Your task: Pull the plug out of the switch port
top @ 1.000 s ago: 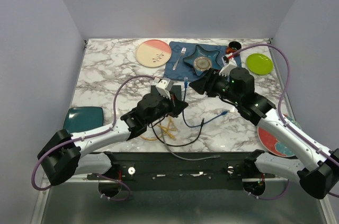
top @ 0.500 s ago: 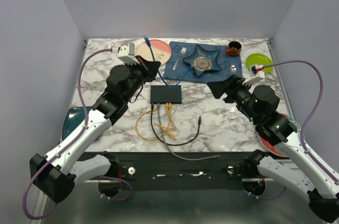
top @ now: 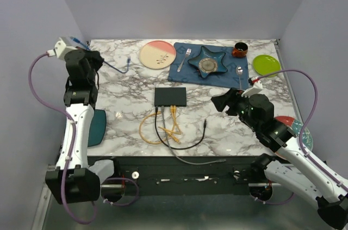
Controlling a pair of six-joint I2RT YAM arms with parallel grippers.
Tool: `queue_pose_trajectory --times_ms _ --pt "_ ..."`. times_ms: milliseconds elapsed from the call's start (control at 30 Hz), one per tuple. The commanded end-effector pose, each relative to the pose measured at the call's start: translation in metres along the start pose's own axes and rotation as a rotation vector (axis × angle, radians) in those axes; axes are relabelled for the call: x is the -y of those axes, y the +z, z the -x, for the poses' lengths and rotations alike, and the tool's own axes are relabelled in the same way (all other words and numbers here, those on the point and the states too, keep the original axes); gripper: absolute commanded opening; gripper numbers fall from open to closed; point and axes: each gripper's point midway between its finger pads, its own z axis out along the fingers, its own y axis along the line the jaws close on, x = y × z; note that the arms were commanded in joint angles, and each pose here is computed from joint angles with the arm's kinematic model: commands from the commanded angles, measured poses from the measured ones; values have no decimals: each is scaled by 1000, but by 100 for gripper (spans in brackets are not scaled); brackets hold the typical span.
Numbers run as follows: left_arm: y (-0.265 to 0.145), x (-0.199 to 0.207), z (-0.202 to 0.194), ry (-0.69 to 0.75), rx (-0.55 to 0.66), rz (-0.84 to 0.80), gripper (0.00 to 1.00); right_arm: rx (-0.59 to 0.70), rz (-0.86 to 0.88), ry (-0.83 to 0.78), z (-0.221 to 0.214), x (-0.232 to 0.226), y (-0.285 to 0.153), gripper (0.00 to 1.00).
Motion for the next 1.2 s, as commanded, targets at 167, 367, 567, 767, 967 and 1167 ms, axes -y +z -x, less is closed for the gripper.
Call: queue_pose_trajectory --times_ms 167,367,567,767,967,1167 --pt "45 -113 -16 -293 -52 256 88 -25 -15 -30 -11 7 6 78" --pt "38 -84 -45 -232 -155 151 99 -58 7 -25 -20 3 17 78" --pt "8 -44 -95 -163 -262 14 99 -158 57 -5 -47 -4 33 77" --pt "-21 2 -200 -76 -520 -153 94 -323 126 33 -89 -12 50 73" --pt "-22 4 -273 -24 -728 -168 81 -423 223 125 -118 -28 69 68" --pt "-17 -31 -319 14 -820 -23 74 -523 190 149 -148 -21 101 61"
